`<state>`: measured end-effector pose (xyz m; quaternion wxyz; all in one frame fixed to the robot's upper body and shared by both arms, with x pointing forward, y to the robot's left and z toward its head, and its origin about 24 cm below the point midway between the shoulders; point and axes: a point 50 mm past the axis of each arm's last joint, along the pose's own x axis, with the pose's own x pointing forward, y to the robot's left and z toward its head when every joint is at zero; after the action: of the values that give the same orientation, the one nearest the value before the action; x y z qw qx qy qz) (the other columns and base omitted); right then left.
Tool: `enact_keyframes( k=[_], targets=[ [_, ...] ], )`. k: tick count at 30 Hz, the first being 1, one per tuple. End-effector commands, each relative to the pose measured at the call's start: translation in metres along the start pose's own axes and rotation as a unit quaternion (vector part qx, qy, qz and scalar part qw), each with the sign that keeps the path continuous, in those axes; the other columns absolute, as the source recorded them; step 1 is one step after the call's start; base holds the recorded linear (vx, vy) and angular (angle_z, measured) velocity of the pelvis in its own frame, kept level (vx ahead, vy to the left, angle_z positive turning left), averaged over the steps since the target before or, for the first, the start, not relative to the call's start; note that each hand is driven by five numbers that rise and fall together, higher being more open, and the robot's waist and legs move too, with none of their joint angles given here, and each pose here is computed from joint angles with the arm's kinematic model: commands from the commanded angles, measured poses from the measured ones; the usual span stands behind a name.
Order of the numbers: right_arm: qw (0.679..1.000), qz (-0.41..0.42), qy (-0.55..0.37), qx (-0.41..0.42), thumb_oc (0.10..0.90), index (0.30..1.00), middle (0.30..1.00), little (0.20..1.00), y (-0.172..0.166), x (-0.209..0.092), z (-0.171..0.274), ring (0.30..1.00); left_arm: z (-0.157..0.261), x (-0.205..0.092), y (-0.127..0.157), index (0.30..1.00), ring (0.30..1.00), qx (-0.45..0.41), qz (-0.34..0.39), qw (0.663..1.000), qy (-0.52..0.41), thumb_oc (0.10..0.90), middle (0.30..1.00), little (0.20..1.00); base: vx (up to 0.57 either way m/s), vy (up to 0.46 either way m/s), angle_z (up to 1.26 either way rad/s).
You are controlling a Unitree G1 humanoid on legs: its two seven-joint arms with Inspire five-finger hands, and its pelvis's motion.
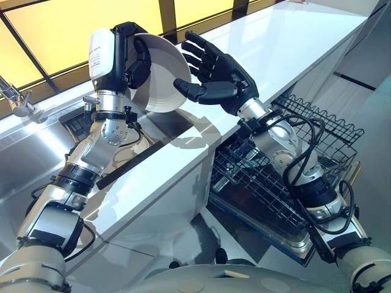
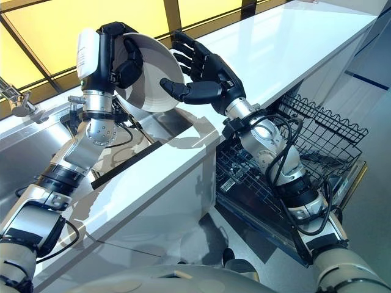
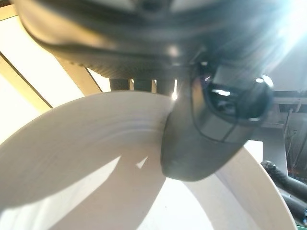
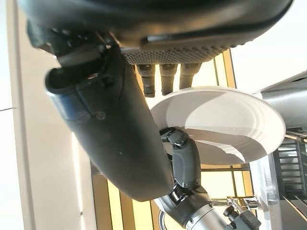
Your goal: Pick up plates and place into dishwasher.
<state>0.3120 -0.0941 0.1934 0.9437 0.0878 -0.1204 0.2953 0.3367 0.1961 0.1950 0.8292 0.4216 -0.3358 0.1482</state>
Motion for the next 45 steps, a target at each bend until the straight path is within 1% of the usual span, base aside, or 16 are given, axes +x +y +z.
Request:
enact_keyframes(
  k=[1, 2, 3, 4, 5, 6, 19, 24, 27, 28, 29, 30, 34, 39, 42, 45],
  targets=[
    [0.997, 0.057, -0.057, 0.01, 0.8, 0.9, 0.9, 0.9, 0.028, 0.025, 0.027, 0.9, 0.066, 0.05, 0.03, 0.3, 0.3, -0.033, 0.091, 0.982, -0.163, 0.1, 0.3, 0.2, 0.06, 0.002, 0.02],
    [0.997, 0.053, -0.05, 0.008, 0.8, 0.9, 0.9, 0.9, 0.028, 0.025, 0.025, 0.9, 0.069, 0.05, 0.03, 0.3, 0.3, -0.035, 0.091, 0.981, -0.17, 0.1, 0.3, 0.2, 0.06, 0.002, 0.02],
    [0.998, 0.049, -0.043, 0.009, 0.69, 0.806, 0.806, 0.79, 0.027, 0.025, 0.023, 0.806, 0.073, 0.05, 0.032, 0.3, 0.3, -0.037, 0.092, 0.979, -0.179, 0.1, 0.3, 0.2, 0.04, 0.004, 0.02],
    [0.998, 0.046, -0.041, 0.01, 0.52, 0.66, 0.66, 0.62, 0.027, 0.024, 0.021, 0.66, 0.074, 0.049, 0.032, 0.3, 0.3, -0.038, 0.092, 0.978, -0.183, 0.1, 0.3, 0.2, 0.04, 0.003, 0.02],
    [0.998, 0.039, -0.04, 0.015, 0.13, 0.326, 0.326, 0.23, 0.026, 0.025, 0.02, 0.326, 0.077, 0.048, 0.033, 0.3, 0.3, -0.042, 0.091, 0.977, -0.19, 0.1, 0.3, 0.2, 0.04, 0.002, 0.01],
    [0.999, 0.032, -0.035, 0.02, 0.1, 0.3, 0.3, 0.2, 0.025, 0.024, 0.019, 0.3, 0.08, 0.047, 0.033, 0.3, 0.3, -0.047, 0.091, 0.975, -0.199, 0.1, 0.3, 0.2, 0.04, 0.005, 0.01],
    [0.997, -0.005, -0.059, 0.045, 0.1, 0.3, 0.3, 0.2, 0.025, 0.024, 0.019, 0.3, 0.104, 0.033, 0.027, 0.3, 0.3, -0.089, 0.054, 0.964, -0.243, 0.1, 0.3, 0.2, 0.01, 0.001, 0.01],
    [0.996, -0.015, -0.081, 0.039, 0.1, 0.3, 0.3, 0.2, 0.023, 0.022, 0.025, 0.3, 0.099, 0.027, 0.017, 0.3, 0.3, -0.096, 0.018, 0.971, -0.218, 0.1, 0.3, 0.2, 0.0, -0.006, 0.0],
    [0.995, -0.019, -0.09, 0.035, 0.1, 0.3, 0.3, 0.2, 0.02, 0.018, 0.026, 0.3, 0.086, 0.021, 0.009, 0.3, 0.3, -0.13, -0.018, 0.978, -0.164, 0.1, 0.3, 0.2, 0.0, -0.033, 0.0],
    [0.995, -0.021, -0.092, 0.034, 0.1, 0.3, 0.3, 0.2, 0.019, 0.018, 0.026, 0.3, 0.077, 0.019, 0.004, 0.335, 0.335, -0.153, -0.039, 0.979, -0.127, 0.141, 0.335, 0.241, -0.01, -0.038, -0.01],
    [0.995, -0.023, -0.094, 0.03, 0.1, 0.3, 0.3, 0.2, 0.018, 0.018, 0.026, 0.3, 0.069, 0.018, -0.002, 0.721, 0.721, -0.182, -0.055, 0.978, -0.089, 0.591, 0.721, 0.691, -0.01, -0.041, -0.01],
    [0.995, -0.025, -0.096, 0.027, 0.1, 0.3, 0.3, 0.2, 0.017, 0.018, 0.026, 0.3, 0.062, 0.015, -0.007, 0.9, 0.9, -0.206, -0.066, 0.974, -0.06, 0.8, 0.9, 0.9, 0.0, -0.044, -0.01],
    [0.991, -0.061, -0.112, -0.026, 0.1, 0.3, 0.3, 0.2, -0.001, 0.013, 0.032, 0.3, 0.033, 0.006, -0.018, 0.9, 0.9, -0.29, -0.086, 0.952, 0.053, 0.8, 0.9, 0.9, 0.02, -0.046, 0.0],
    [0.96, -0.166, -0.162, -0.155, 0.1, 0.3, 0.3, 0.2, -0.037, 0.0, 0.06, 0.3, 0.005, 0.009, -0.003, 0.9, 0.9, -0.264, -0.071, 0.957, 0.101, 0.8, 0.9, 0.9, 0.03, -0.045, 0.0],
    [0.894, -0.293, -0.182, -0.287, 0.1, 0.3, 0.3, 0.2, -0.083, -0.027, 0.089, 0.3, -0.019, 0.012, 0.024, 0.9, 0.9, -0.215, -0.059, 0.967, 0.122, 0.8, 0.9, 0.9, 0.04, -0.061, 0.01],
    [0.839, -0.402, -0.144, -0.338, 0.1, 0.3, 0.3, 0.2, -0.131, -0.061, 0.1, 0.3, -0.037, 0.011, 0.049, 0.9, 0.9, -0.185, -0.054, 0.971, 0.143, 0.8, 0.9, 0.9, 0.05, -0.059, 0.02]
  ],
)
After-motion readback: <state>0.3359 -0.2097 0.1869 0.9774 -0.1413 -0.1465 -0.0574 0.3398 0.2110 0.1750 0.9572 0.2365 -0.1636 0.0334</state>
